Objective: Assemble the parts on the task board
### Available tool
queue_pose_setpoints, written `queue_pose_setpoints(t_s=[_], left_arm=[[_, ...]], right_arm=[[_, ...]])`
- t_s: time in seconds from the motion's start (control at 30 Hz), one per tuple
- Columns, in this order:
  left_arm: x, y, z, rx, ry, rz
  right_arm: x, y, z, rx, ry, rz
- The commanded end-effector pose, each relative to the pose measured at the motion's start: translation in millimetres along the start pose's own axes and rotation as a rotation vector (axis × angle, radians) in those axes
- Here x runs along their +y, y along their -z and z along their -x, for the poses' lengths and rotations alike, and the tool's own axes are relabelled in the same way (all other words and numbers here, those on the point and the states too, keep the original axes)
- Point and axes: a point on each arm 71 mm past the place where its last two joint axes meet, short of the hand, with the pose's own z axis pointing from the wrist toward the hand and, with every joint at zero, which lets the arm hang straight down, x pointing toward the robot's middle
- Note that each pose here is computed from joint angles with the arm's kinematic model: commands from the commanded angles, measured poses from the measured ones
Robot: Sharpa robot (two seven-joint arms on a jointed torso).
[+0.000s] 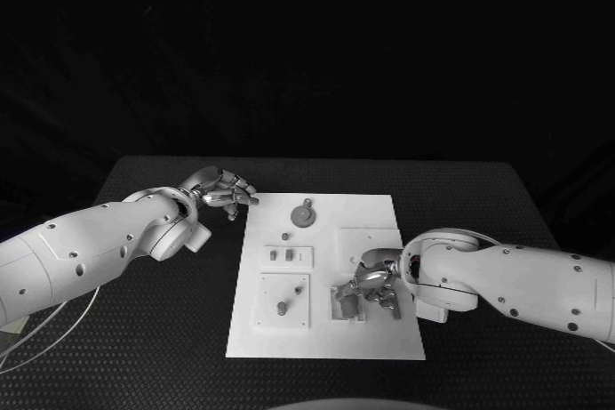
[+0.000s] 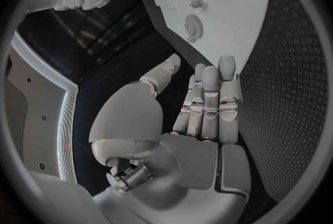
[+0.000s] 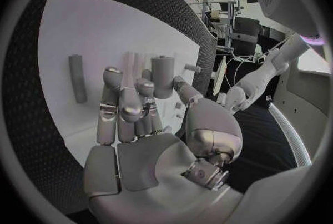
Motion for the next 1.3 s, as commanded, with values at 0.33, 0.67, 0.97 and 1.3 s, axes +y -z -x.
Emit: queue_pose_setpoints(t_s=[0.33, 0.67, 0.97, 1.3], left_arm=[[-1.5, 0.1, -1.3, 0.012, 0.003, -0.007], [-1.3, 0.1, -1.1, 0.013, 0.003, -0.007], [-1.2, 0.2, -1.0, 0.013, 0.003, -0.007], [-1.1, 0.1, -1.0, 0.012, 0.003, -0.006]], right_arm=[[-0.8, -1.8, -4.1, 0.029, 0.026, -0.005], [-1.0, -2.3, -3.4, 0.022, 0.023, -0.005], [-2.9, -2.6, -1.3, 0.006, 0.016, -0.008], [-3.3, -1.4, -0.2, -0.013, 0.031, 0.003]])
